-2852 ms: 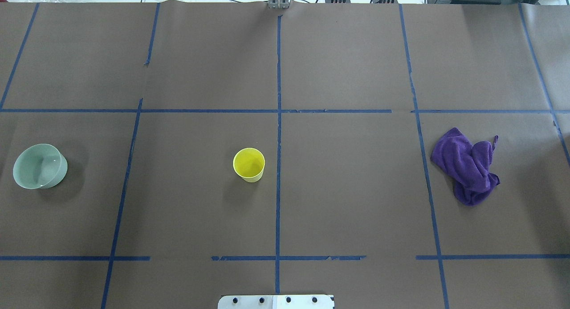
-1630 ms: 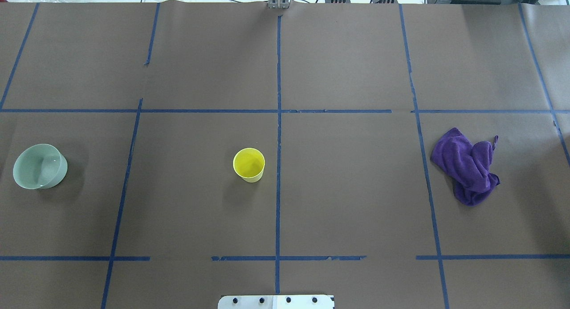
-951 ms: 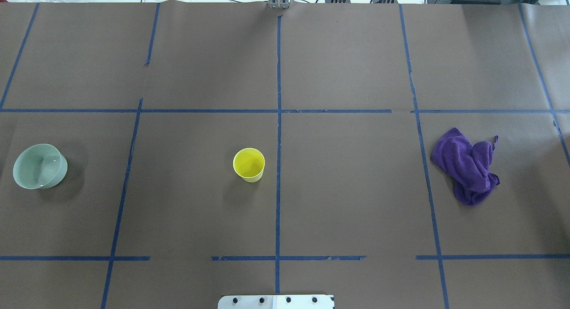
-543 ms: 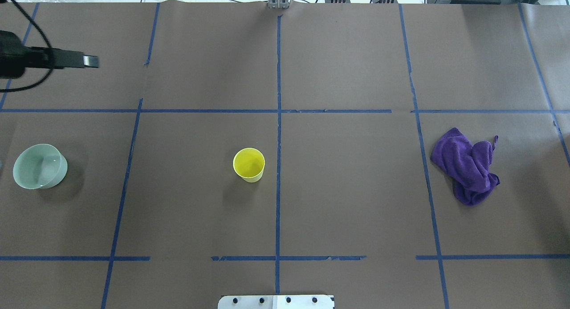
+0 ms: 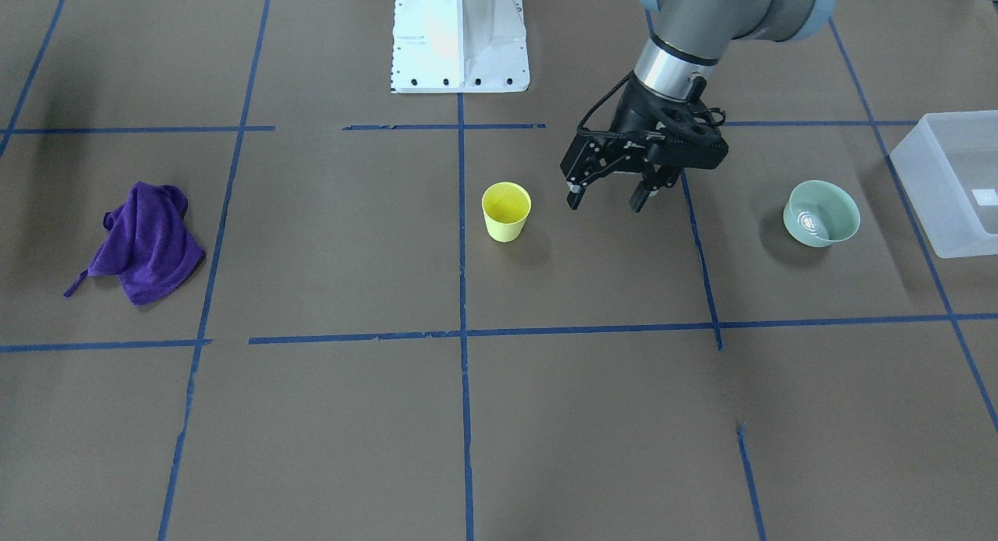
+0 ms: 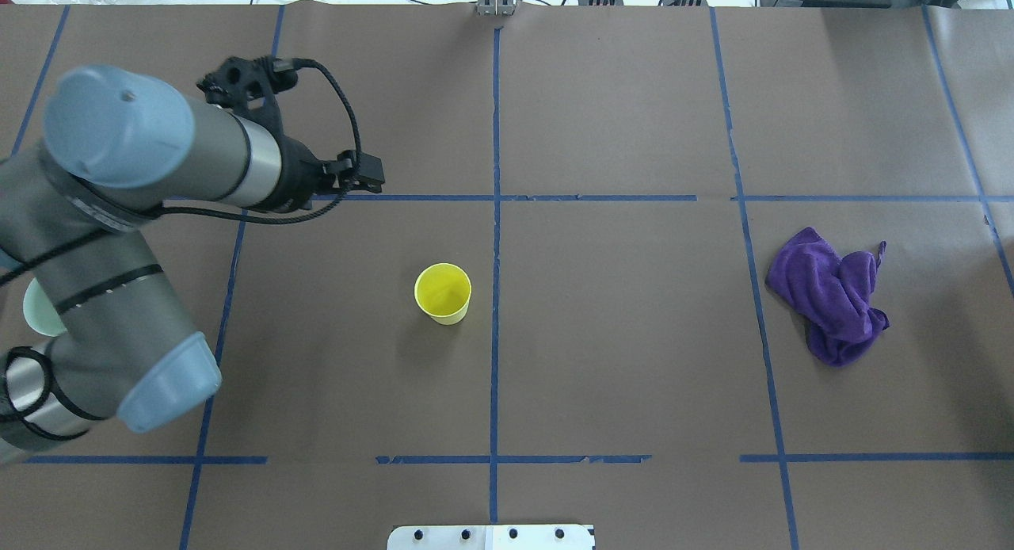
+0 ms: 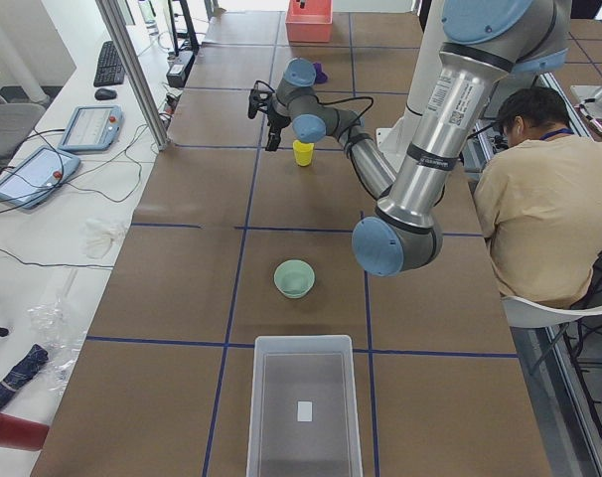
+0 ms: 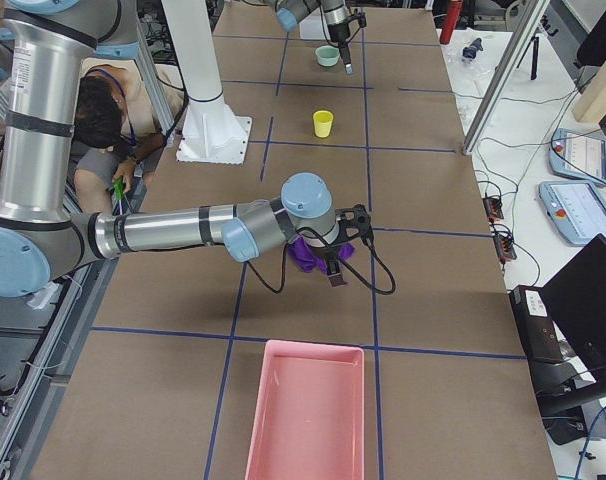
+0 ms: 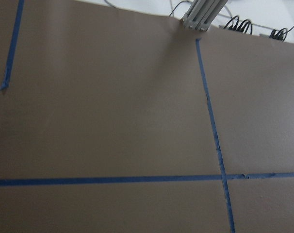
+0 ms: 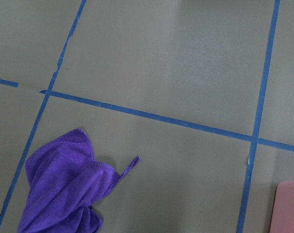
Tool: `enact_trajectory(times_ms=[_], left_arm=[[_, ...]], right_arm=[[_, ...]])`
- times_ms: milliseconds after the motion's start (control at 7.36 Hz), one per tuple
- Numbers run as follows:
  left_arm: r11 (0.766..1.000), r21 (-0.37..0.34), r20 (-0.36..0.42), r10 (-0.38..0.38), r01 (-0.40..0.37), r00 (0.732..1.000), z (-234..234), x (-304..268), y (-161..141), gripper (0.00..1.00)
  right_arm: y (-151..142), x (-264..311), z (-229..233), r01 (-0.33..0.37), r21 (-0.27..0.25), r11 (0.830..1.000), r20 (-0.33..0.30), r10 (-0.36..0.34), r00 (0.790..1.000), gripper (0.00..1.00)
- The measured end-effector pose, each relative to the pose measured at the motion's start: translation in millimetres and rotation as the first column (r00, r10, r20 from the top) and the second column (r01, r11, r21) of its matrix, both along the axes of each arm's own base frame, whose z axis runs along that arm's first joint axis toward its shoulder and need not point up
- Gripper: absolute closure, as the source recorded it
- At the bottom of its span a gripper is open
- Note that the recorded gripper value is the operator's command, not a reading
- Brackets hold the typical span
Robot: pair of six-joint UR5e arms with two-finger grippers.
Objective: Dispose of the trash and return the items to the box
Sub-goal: 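Reach the left gripper over the yellow cup and grasp it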
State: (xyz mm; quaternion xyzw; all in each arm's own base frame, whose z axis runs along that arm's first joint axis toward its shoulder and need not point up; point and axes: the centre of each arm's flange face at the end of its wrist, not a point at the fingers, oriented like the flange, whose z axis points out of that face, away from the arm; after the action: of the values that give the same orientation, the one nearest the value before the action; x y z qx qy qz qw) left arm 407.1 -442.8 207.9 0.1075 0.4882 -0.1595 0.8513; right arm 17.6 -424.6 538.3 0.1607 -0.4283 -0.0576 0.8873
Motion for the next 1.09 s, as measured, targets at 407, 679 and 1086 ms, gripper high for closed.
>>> enact_trajectory(times_ms=[407,679,1086], left_arm=[[0.982,-0.162,0.018,-0.099,0.1,0.995,9.0,78.6,43.3,0.32],[0.976,-0.195,0.044,-0.089,0.096,0.995,21.1,104.9,54.5,0.4],[0.977,-0.203,0.044,-0.06,0.068,0.997,18.3,124.7,69.3,1.0]], right_arm=[[-0.1,0.0,1.7,0.0,-0.003,1.0,0.0,0.0,1.0,0.0],[0.2,0.0,2.1,0.001,-0.003,1.0,-0.001,-0.001,1.0,0.0],[1.6,0.2,3.6,0.0,-0.007,1.0,-0.001,0.0,1.0,0.0]])
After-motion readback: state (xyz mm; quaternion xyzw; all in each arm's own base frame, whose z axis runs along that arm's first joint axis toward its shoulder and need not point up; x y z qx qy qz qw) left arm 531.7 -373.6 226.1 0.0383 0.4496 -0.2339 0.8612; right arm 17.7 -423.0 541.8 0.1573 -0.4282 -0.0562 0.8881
